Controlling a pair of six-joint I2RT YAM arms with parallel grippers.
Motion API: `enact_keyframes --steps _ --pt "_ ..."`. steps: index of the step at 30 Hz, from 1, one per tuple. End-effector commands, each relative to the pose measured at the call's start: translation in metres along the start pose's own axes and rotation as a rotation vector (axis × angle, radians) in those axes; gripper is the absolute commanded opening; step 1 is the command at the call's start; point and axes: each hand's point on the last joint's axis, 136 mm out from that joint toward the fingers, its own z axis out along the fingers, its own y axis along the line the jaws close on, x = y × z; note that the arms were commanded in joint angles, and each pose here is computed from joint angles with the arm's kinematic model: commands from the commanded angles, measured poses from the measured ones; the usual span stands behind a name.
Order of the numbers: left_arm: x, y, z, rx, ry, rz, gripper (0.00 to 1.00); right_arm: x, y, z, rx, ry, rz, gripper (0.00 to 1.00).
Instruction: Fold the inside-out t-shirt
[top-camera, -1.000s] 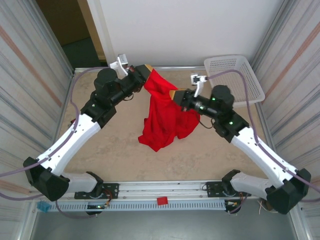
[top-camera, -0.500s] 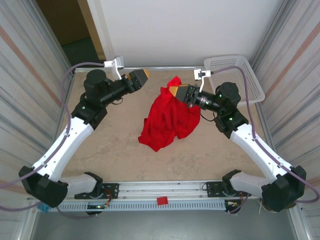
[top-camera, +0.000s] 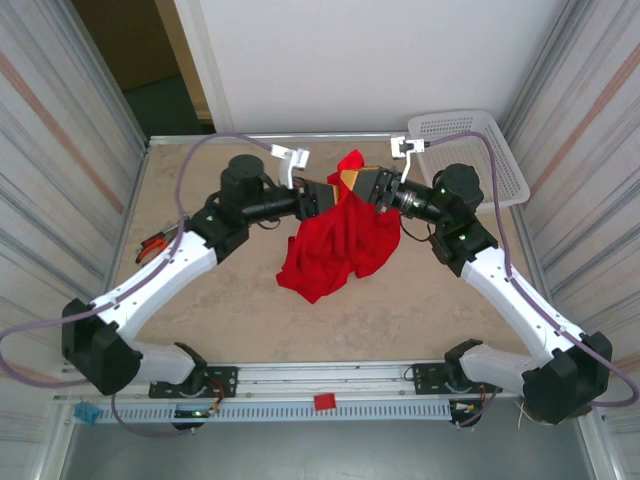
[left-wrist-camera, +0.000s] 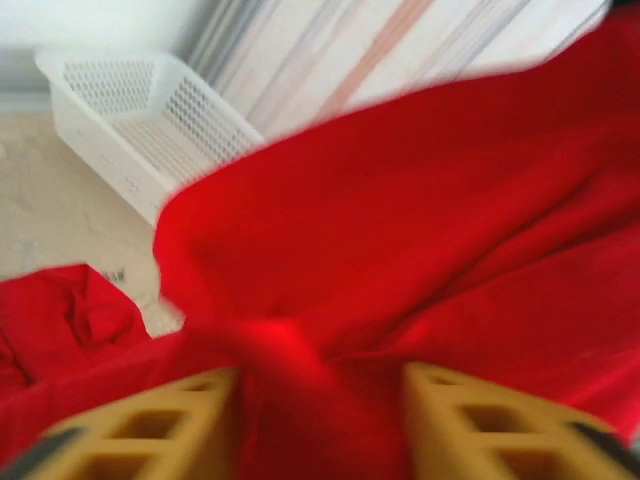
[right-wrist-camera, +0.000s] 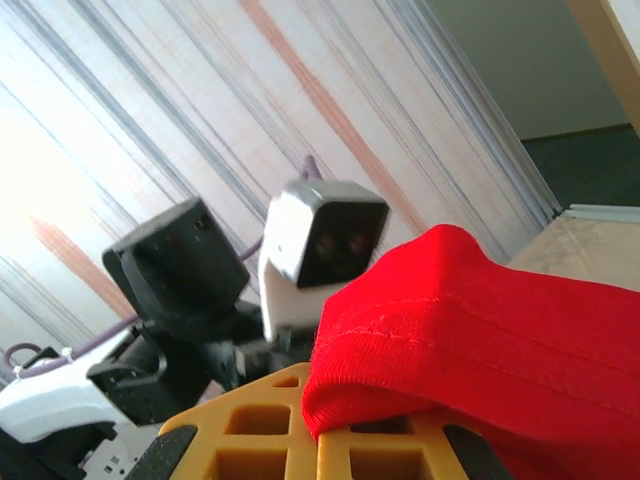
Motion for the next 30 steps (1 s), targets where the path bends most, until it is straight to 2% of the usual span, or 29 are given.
enact_keyframes --steps 1,4,7,11,14,15,16,18,19,21,24,28,29,30 --pt "0.006 -0.011 0.015 0.047 0.020 0.055 0.03 -0.039 0.022 -0.006 -0.014 -0.113 -0.062 0.00" --pt "0.003 -0.028 0.023 0.091 0.014 0.074 0.00 -0.065 0.035 -0.011 -0.006 -0.189 -0.107 0.00" --pt "-0.018 -0.060 0.021 0.170 -0.043 0.095 0.00 -0.090 0.055 -0.017 -0.012 -0.251 -0.168 0.00" --pt "-0.057 -0.107 -0.001 0.301 -0.198 0.091 0.00 -0.118 0.080 -0.024 -0.007 -0.315 -0.230 0.00" --pt "-0.078 -0.107 -0.022 0.287 -0.328 0.045 0.00 -0.130 0.078 -0.014 0.016 -0.307 -0.216 0.00" --pt "-0.081 -0.098 -0.030 0.259 -0.362 0.018 0.00 -0.129 0.070 -0.006 0.031 -0.289 -0.194 0.00" --pt "-0.082 -0.085 -0.035 0.228 -0.387 -0.011 0.00 -0.126 0.062 0.004 0.043 -0.263 -0.171 0.13" --pt "-0.075 -0.040 -0.048 0.119 -0.436 -0.105 0.00 -0.112 0.035 0.030 0.090 -0.158 -0.106 0.53" --pt "-0.070 -0.013 -0.057 0.052 -0.463 -0.156 0.00 -0.100 0.021 0.041 0.109 -0.090 -0.072 0.67" --pt "-0.051 0.057 -0.084 -0.112 -0.535 -0.299 0.00 -0.071 -0.010 0.056 0.160 0.044 0.006 0.73" --pt "-0.012 0.147 -0.137 -0.344 -0.636 -0.467 0.00 -0.041 -0.048 0.046 0.252 0.079 0.074 0.75" --pt "0.038 0.224 -0.203 -0.619 -0.685 -0.605 0.00 -0.002 -0.092 0.017 0.374 0.137 0.164 0.77" --pt "0.043 0.231 -0.212 -0.638 -0.688 -0.609 0.04 0.011 -0.103 0.008 0.421 0.179 0.183 0.76" --pt "0.047 0.236 -0.220 -0.659 -0.684 -0.631 0.14 0.024 -0.116 -0.003 0.484 0.206 0.189 0.75"
